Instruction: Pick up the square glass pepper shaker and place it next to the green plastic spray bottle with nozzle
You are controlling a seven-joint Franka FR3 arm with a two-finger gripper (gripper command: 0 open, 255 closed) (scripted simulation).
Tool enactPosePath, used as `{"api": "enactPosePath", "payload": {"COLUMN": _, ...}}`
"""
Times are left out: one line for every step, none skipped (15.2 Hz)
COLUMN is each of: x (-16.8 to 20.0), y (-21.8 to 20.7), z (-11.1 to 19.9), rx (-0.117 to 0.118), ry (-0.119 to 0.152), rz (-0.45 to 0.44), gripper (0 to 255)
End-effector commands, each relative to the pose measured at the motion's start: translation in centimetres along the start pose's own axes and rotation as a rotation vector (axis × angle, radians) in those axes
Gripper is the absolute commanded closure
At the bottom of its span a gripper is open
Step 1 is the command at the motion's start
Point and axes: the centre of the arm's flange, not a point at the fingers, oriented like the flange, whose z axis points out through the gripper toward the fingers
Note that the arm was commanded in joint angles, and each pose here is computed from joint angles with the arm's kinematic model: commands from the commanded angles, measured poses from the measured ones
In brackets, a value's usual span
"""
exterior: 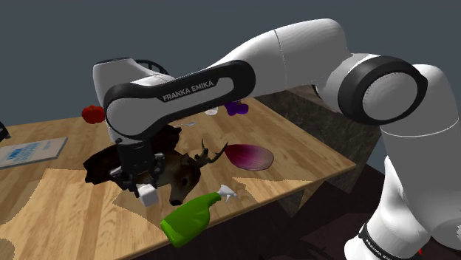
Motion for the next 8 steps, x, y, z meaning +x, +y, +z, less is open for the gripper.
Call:
{"api": "enactPosePath", "payload": {"x": 0.1, "y": 0.0, "z": 1.2, "rx": 0.0, "ry": 0.0, "rz": 0.0, "gripper": 255}}
{"api": "enactPosePath", "payload": {"x": 0.1, "y": 0.1, "z": 1.7, "rx": 0.0, "ry": 0.0, "rz": 0.0, "gripper": 255}}
{"api": "enactPosePath", "payload": {"x": 0.2, "y": 0.1, "z": 2.2, "rx": 0.0, "ry": 0.0, "rz": 0.0, "gripper": 255}}
{"api": "enactPosePath", "payload": {"x": 0.2, "y": 0.1, "z": 2.7, "rx": 0.0, "ry": 0.0, "rz": 0.0, "gripper": 255}}
{"api": "enactPosePath", "payload": {"x": 0.3, "y": 0.1, "z": 3.3, "rx": 0.0, "ry": 0.0, "rz": 0.0, "gripper": 255}}
{"api": "enactPosePath", "payload": {"x": 0.3, "y": 0.1, "z": 3.8, "rx": 0.0, "ry": 0.0, "rz": 0.0, "gripper": 255}}
{"api": "enactPosePath", "payload": {"x": 0.3, "y": 0.1, "z": 4.0, "rx": 0.0, "ry": 0.0, "rz": 0.0, "gripper": 255}}
{"api": "enactPosePath", "payload": {"x": 0.3, "y": 0.1, "z": 4.0, "rx": 0.0, "ry": 0.0, "rz": 0.0, "gripper": 255}}
